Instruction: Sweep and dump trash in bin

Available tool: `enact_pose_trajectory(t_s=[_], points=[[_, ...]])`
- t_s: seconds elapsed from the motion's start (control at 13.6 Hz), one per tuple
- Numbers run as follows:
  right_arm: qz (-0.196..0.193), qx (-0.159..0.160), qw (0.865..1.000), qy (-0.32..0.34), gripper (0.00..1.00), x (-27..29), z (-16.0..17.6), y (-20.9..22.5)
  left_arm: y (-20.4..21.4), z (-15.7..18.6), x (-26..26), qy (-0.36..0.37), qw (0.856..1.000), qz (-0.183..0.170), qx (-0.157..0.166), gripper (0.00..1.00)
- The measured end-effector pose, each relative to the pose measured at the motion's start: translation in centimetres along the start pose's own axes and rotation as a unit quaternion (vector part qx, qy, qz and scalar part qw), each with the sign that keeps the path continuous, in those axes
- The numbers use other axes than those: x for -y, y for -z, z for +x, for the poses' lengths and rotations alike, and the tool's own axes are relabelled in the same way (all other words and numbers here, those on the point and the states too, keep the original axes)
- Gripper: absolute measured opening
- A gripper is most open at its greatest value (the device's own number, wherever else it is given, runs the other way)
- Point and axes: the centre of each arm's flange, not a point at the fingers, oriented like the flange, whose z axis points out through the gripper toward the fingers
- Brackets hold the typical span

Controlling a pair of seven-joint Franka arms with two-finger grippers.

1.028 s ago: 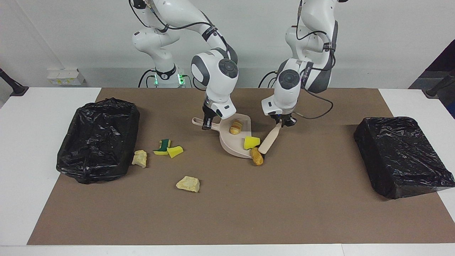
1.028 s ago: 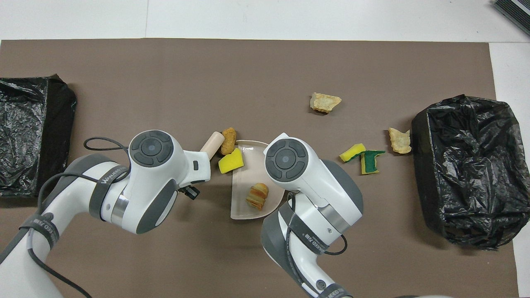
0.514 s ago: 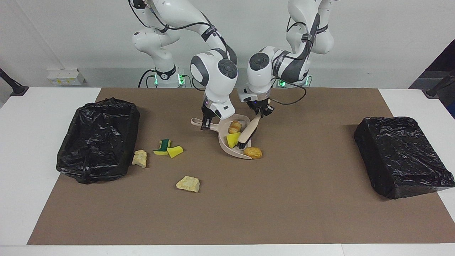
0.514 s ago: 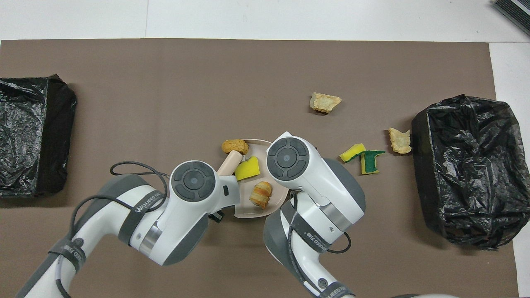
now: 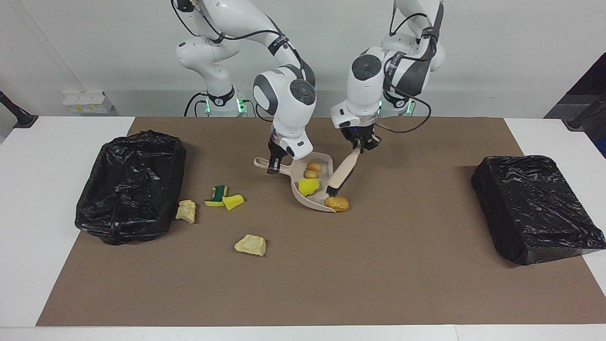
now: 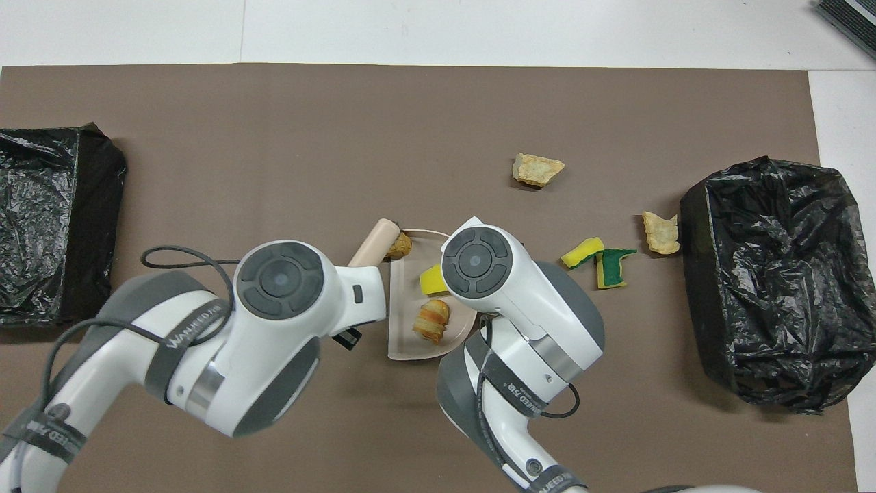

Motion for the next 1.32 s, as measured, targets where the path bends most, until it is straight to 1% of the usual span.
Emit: enact_pose_trajectory(t_s=[0.15,0.22,0.37,0.59,0.81,1.1,1.32], points=[[-0.009,-0.016,1.000,-0.002,0.33,-0.2,0.2,-0.2,-2.5,0.7,5.7,0.002,1.000,-0.003,-0.018,0.26],[-0.011,-0.027,1.000,-0.007,0.33,-0.4,0.1,-0.6,-3.9,1.1,7.5,0.004,1.000,-0.004,-0.022,0.26],[-0.008,-0.042,0.999,-0.017,0.33,-0.8,-0.3,-1.4,-6.6,1.9,8.5,0.003,1.000,-0.007,-0.016,0.26],[-0.004,-0.042,0.999,-0.018,0.33,-0.7,-0.4,-1.7,-7.9,2.1,5.9,-0.016,1.000,-0.014,0.014,0.26],[-0.004,-0.043,0.999,-0.019,0.33,-0.7,-0.4,-1.6,-7.1,2.1,0.7,-0.012,0.999,-0.011,0.034,0.26],[-0.007,-0.047,0.999,-0.022,0.33,-0.9,-0.5,-1.7,-4.9,1.6,-6.1,-0.006,0.999,0.001,0.043,0.26],[-0.009,-0.066,0.997,-0.030,0.33,-1.3,-0.8,-1.9,-2.7,0.6,-6.5,0.012,0.999,-0.011,0.041,0.26]])
